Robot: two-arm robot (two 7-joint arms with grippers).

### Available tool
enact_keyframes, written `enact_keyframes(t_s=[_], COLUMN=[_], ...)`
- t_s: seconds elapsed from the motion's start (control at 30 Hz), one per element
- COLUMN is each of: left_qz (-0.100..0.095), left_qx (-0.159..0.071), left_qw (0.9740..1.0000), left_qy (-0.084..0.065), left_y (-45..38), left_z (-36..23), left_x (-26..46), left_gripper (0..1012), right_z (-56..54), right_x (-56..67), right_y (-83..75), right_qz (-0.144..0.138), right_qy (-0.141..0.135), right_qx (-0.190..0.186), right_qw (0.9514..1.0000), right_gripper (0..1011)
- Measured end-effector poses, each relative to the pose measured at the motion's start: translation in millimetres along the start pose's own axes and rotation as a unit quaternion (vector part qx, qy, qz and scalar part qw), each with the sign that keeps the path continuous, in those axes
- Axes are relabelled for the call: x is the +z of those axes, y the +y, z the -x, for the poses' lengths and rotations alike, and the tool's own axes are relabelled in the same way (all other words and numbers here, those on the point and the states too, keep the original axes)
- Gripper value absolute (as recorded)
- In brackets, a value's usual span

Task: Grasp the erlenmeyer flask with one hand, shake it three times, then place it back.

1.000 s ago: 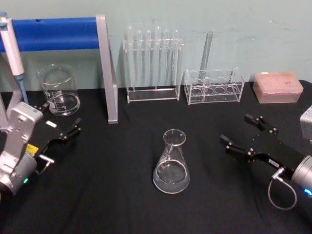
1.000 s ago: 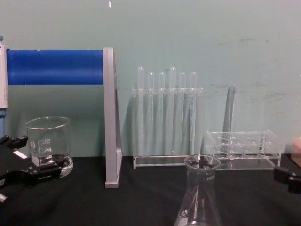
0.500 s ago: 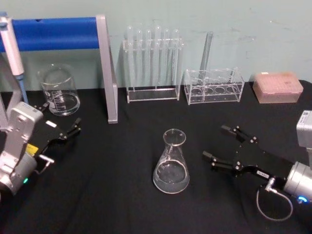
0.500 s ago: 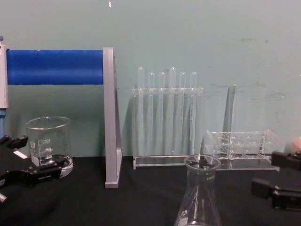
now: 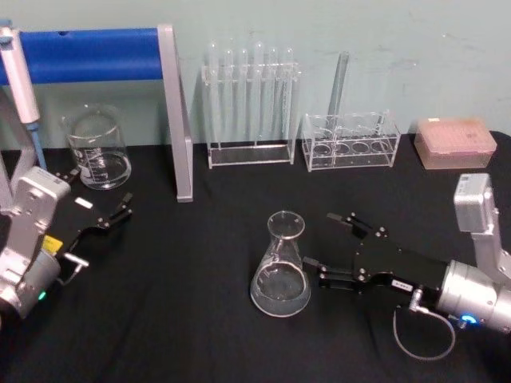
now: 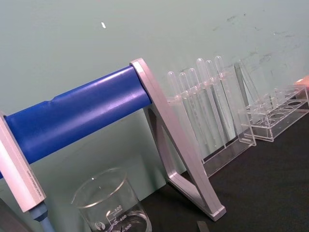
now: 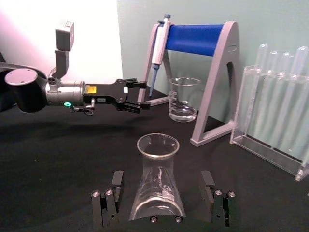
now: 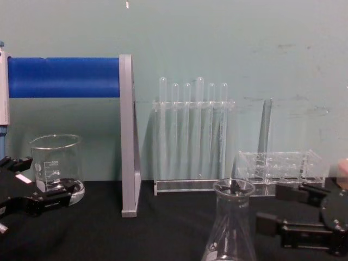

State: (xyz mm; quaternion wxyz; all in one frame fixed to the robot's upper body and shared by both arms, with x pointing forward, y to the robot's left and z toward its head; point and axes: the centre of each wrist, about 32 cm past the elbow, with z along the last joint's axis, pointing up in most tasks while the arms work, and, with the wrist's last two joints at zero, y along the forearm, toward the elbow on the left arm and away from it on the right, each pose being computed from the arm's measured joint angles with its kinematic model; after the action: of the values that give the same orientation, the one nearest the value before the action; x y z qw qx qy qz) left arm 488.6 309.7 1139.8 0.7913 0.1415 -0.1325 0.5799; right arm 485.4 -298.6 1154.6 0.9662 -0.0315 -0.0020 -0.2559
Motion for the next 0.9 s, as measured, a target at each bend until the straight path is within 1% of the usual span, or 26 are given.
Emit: enact_keyframes(t_s=[0.43, 0.9], left_qz=[0.0, 0.0], left_qx=[0.0, 0.0], left_qw=[1.0, 1.0], left_qy=[0.0, 0.0], left_y=[0.0, 0.0], left_z=[0.0, 0.0], left_x=[0.0, 0.0], left_gripper=[1001, 1001], right_z=[-11.4, -17.5], right_x=[-0.5, -1.2], right_y=[25.9, 44.3], right_qz=[0.005, 0.008], right_qy=[0.003, 0.003], right_qx=[0.027, 0.039], right_qw=[0.9996, 0.9992], right_gripper=[1000, 1000])
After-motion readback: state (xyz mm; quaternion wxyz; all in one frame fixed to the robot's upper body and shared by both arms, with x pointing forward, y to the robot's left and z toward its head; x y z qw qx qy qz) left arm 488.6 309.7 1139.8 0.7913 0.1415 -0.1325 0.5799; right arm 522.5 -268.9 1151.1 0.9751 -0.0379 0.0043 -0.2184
